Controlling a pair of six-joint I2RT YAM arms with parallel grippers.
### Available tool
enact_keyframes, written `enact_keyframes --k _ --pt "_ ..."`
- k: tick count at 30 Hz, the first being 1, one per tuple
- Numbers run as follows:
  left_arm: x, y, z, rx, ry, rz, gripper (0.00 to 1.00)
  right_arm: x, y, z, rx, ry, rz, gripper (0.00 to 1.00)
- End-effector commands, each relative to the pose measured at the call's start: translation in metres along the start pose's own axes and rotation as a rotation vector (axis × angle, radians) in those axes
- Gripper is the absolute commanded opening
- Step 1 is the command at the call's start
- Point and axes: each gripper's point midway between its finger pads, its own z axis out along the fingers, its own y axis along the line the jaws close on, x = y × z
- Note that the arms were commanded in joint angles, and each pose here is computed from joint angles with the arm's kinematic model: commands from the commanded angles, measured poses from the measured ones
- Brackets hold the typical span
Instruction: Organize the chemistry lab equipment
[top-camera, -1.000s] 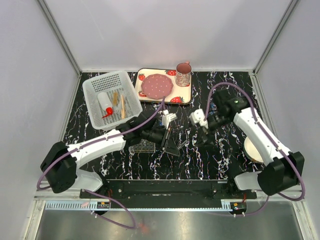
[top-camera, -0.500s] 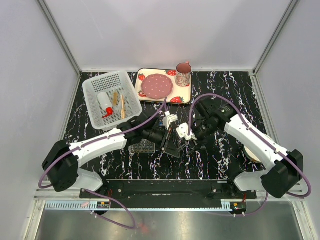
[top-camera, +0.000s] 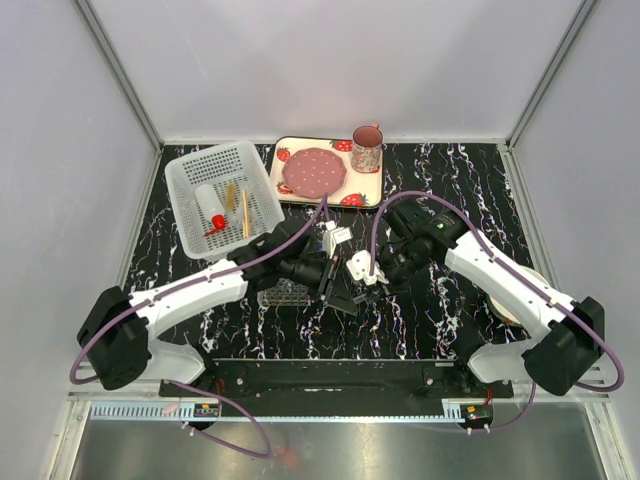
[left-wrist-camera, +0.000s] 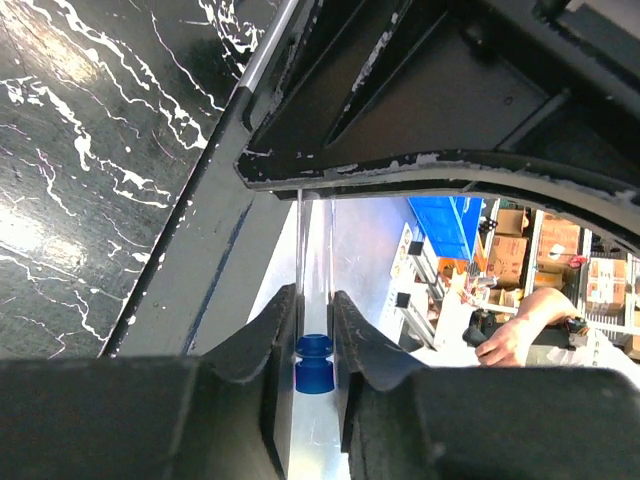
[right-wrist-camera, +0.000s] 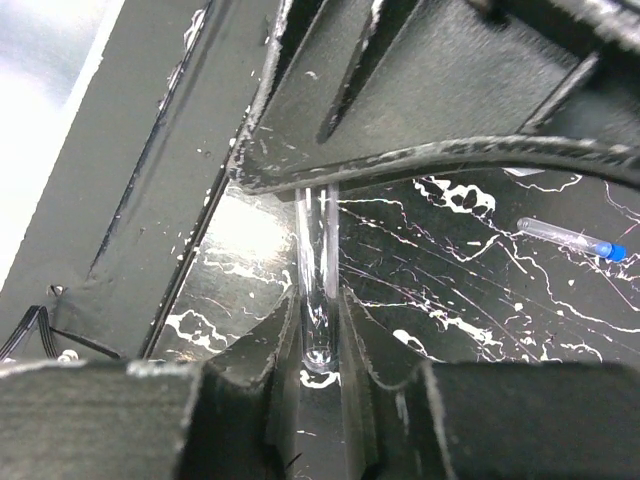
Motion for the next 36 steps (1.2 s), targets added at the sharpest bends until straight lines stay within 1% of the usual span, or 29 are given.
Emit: enact_keyframes --k 1,2,3,5,6,7,8,9,10,11,12,13,14,15,16,17,18,19,20,21,22,23,24,25,30,33,34,36 --pt "-0.016 -0.017 -0.017 0.027 -0.105 0.032 0.27 -0.009 0.016 -0.004 -0.019 -0.031 -0.002 0.15" --pt "-0.019 -0.017 -0.019 0.025 -0.123 0.032 0.32 -0.011 0.017 -0.004 -0.016 -0.042 0.003 0.14" --pt "-0.021 -0.021 -0.024 0.03 -0.144 0.045 0.41 -0.014 0.019 -0.003 -0.019 -0.065 0.034 0.12" --pt "-0.026 -0.022 -0.028 0.021 -0.181 0.047 0.52 -0.019 0.017 -0.001 -0.011 -0.095 0.055 0.11" --pt "-0.028 -0.023 -0.03 0.017 -0.196 0.051 0.57 -0.021 0.019 0.0 -0.01 -0.109 0.103 0.1" --pt "-0.029 -0.027 -0.036 0.017 -0.219 0.063 0.69 -0.025 0.016 0.002 -0.002 -0.135 0.11 0.09" --pt "-0.033 -0.025 -0.039 -0.001 -0.25 0.068 0.73 -0.027 0.015 0.002 0.002 -0.147 0.13 0.08" --pt "-0.035 -0.026 -0.042 -0.008 -0.27 0.076 0.78 -0.027 0.016 0.004 0.0 -0.159 0.194 0.08" --pt "-0.036 -0.026 -0.045 -0.016 -0.291 0.086 0.82 -0.031 0.011 0.006 0.012 -0.183 0.202 0.08" --pt "-0.041 -0.027 -0.052 -0.039 -0.344 0.105 0.83 -0.031 0.008 0.005 0.021 -0.196 0.231 0.07" --pt "-0.043 -0.027 -0.056 -0.054 -0.375 0.116 0.84 -0.031 0.009 0.007 0.015 -0.213 0.316 0.06" --pt "-0.046 -0.026 -0.06 -0.07 -0.409 0.131 0.85 -0.039 0.001 0.006 0.029 -0.265 0.326 0.06" --pt "-0.05 -0.024 -0.068 -0.096 -0.476 0.143 0.85 -0.038 -0.005 0.0 0.047 -0.3 0.374 0.05" --pt "-0.053 -0.023 -0.072 -0.104 -0.513 0.152 0.85 -0.039 -0.005 0.0 0.034 -0.335 0.465 0.05" --pt "-0.059 -0.027 -0.078 -0.095 -0.57 0.16 0.86 -0.048 -0.011 -0.003 0.026 -0.405 0.461 0.05" --pt "-0.061 -0.015 -0.082 -0.129 -0.63 0.144 0.86 -0.049 -0.014 -0.007 0.031 -0.435 0.486 0.05" --pt "-0.063 -0.022 -0.092 -0.112 -0.689 0.156 0.86 -0.046 -0.016 -0.008 0.028 -0.456 0.569 0.04" --pt "-0.069 -0.029 -0.099 -0.082 -0.754 0.162 0.87 -0.049 -0.022 -0.01 0.035 -0.491 0.55 0.04" --pt "-0.071 -0.018 -0.102 -0.106 -0.804 0.142 0.87 -0.049 -0.023 -0.011 0.036 -0.502 0.562 0.04" --pt "-0.072 -0.022 -0.111 -0.09 -0.854 0.149 0.87 -0.046 -0.022 -0.009 0.028 -0.509 0.604 0.04" --pt "-0.077 -0.03 -0.117 -0.053 -0.906 0.154 0.87 -0.048 -0.025 -0.01 0.028 -0.524 0.593 0.05" --pt "-0.078 -0.023 -0.118 -0.058 -0.936 0.139 0.87 -0.047 -0.025 -0.009 0.024 -0.529 0.604 0.04" --pt "-0.079 -0.024 -0.12 -0.045 -0.959 0.134 0.87 -0.045 -0.025 -0.007 0.012 -0.537 0.636 0.04" --pt "-0.083 -0.029 -0.122 -0.017 -0.982 0.127 0.87 -0.045 -0.029 -0.008 0.021 -0.548 0.628 0.05" --pt "-0.091 -0.026 -0.111 0.008 -0.991 0.081 0.86 -0.046 -0.035 -0.009 0.011 -0.578 0.67 0.05" --pt "-0.096 -0.028 -0.101 0.031 -0.985 0.063 0.8 -0.043 -0.037 -0.009 0.018 -0.583 0.681 0.05" --pt "-0.098 -0.035 -0.101 0.058 -0.988 0.069 0.76 -0.042 -0.038 -0.009 0.019 -0.587 0.681 0.05" --pt "-0.101 -0.033 -0.093 0.062 -0.97 0.058 0.71 -0.04 -0.037 -0.009 0.022 -0.59 0.696 0.06"
